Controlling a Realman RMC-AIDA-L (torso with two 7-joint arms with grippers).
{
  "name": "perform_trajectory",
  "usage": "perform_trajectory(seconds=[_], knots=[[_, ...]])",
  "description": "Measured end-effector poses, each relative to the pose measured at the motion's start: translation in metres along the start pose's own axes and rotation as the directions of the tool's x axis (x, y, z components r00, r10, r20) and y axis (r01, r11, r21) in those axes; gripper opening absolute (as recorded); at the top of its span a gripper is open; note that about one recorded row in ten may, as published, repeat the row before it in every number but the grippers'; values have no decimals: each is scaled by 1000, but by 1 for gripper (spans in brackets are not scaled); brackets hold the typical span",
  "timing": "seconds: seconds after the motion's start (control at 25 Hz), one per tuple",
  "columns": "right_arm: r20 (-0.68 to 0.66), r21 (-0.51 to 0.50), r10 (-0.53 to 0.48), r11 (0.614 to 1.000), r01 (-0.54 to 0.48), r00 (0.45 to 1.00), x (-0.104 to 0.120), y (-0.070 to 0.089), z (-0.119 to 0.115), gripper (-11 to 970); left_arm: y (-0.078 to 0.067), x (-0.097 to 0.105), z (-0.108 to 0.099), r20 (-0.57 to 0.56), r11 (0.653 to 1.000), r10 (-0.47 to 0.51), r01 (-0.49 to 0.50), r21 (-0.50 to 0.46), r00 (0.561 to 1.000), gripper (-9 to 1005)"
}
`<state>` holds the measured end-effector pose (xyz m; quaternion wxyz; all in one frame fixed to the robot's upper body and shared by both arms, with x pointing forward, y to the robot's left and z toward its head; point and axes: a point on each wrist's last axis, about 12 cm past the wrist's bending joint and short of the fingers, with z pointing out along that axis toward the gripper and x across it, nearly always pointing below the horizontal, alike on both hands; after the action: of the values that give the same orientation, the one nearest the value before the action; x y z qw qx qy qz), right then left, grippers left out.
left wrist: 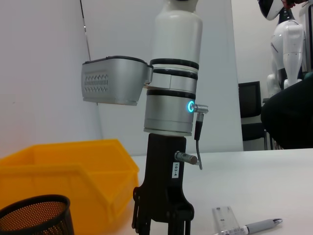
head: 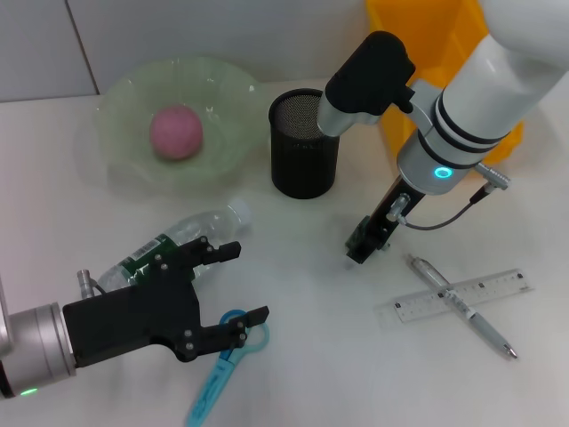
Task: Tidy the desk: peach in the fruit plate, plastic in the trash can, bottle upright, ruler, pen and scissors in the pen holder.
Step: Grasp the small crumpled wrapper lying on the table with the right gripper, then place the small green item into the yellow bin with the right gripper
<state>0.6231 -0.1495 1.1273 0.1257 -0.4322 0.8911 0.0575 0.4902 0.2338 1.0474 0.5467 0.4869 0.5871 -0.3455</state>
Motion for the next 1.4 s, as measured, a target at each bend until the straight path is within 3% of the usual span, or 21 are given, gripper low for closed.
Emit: perform_trajectory(seconds=[0.08,0.52,0.72,0.92,1.16,1.4], knots=[[-6,-2,2,1000,-2,1000,0,0,1,817,0,0,0,1,1000,2,-2,1,1000,798],[18,-3,16,1000,-16,1000,1,-1,-3,515,0,-1,1,3,1000,3,-3,3,1000,798],[33,-11,36,999,-36,999,2,-4,-10,459,0,-1,1,3,1000,3,-3,3,1000,798],[140,17,70,997,-73,988,4,-13,-52,423,1,-1,1,4,1000,5,-5,6,1000,798],[300,163,157,963,-213,941,25,-46,-115,364,2,-3,2,6,1000,9,-9,6,1000,798],[355,291,181,911,-293,917,36,-68,-135,337,2,-4,1,17,1000,13,-14,16,1000,798]])
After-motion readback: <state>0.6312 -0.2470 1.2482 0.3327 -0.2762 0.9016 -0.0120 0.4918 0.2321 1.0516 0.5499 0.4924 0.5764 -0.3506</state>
